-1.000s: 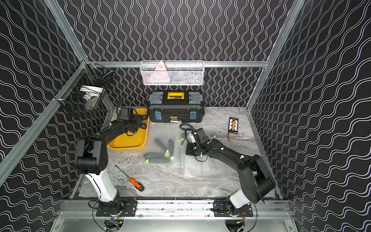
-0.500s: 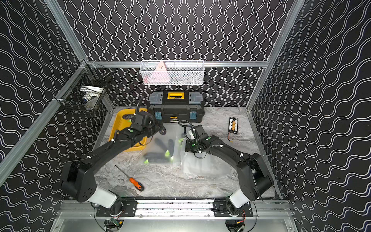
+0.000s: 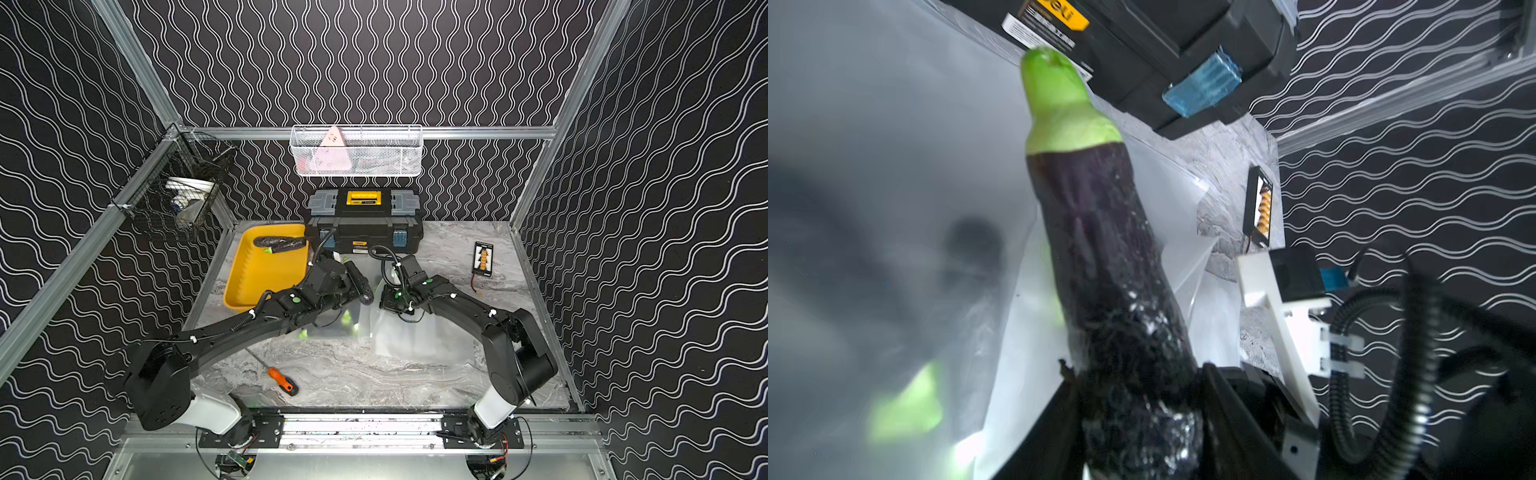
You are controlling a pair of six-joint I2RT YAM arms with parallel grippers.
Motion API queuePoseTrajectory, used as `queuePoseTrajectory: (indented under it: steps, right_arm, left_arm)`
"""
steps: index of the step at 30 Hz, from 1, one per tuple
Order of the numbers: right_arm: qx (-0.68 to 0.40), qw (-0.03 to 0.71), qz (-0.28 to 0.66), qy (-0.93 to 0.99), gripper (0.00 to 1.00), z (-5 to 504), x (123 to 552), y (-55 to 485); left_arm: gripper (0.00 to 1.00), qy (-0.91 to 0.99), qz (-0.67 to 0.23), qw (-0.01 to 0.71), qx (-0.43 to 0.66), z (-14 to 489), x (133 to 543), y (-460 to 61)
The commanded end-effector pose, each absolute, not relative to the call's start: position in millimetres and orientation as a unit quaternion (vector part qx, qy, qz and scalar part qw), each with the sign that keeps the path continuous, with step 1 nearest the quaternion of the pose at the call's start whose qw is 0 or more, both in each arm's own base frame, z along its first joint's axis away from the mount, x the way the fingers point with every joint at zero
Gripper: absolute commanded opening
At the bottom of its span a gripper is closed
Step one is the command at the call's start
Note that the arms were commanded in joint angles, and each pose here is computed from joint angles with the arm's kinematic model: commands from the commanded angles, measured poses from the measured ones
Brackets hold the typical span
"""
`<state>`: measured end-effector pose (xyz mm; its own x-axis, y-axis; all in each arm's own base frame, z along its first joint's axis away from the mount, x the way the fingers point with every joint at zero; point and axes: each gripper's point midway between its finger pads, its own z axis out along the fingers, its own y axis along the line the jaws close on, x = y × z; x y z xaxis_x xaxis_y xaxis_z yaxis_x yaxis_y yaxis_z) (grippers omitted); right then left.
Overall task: Place the eggplant in a zip-top bag and seal the zipper
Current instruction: Place the eggplant in the zipper food storage bag.
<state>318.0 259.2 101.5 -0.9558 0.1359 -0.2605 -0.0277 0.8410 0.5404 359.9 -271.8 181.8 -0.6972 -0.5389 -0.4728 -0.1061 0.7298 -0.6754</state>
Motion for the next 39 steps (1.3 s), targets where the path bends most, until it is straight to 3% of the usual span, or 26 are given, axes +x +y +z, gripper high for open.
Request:
queuePoseTrajectory:
  steps: [1,12,19,26,35,39]
  right_arm:
    - [0.043,0.135,0.297,0.944,0.05,109,314,263]
    - [0.032,0.134,0.311,0.94,0.05,133,294,256]
    - [0.027,0.139,0.31,0.94,0.05,141,284,248]
    - [0.03,0.143,0.301,0.942,0.05,138,294,251]
    - [0.031,0.162,0.288,0.943,0.05,145,304,248]
    - [0.027,0.172,0.286,0.942,0.05,151,305,246]
  left_arm:
    - [0.44,0.859,-0.3,0.36,-0.207,173,367,-270]
    - [0.45,0.871,-0.254,0.384,-0.174,156,371,-277]
    - [0.46,0.882,-0.256,0.387,-0.085,153,360,-301]
    - [0.51,0.863,-0.332,0.376,-0.051,160,342,-320]
    - [0.52,0.893,-0.31,0.327,0.003,152,328,-329]
    - [0.58,0.899,-0.311,0.306,0.019,149,323,-334]
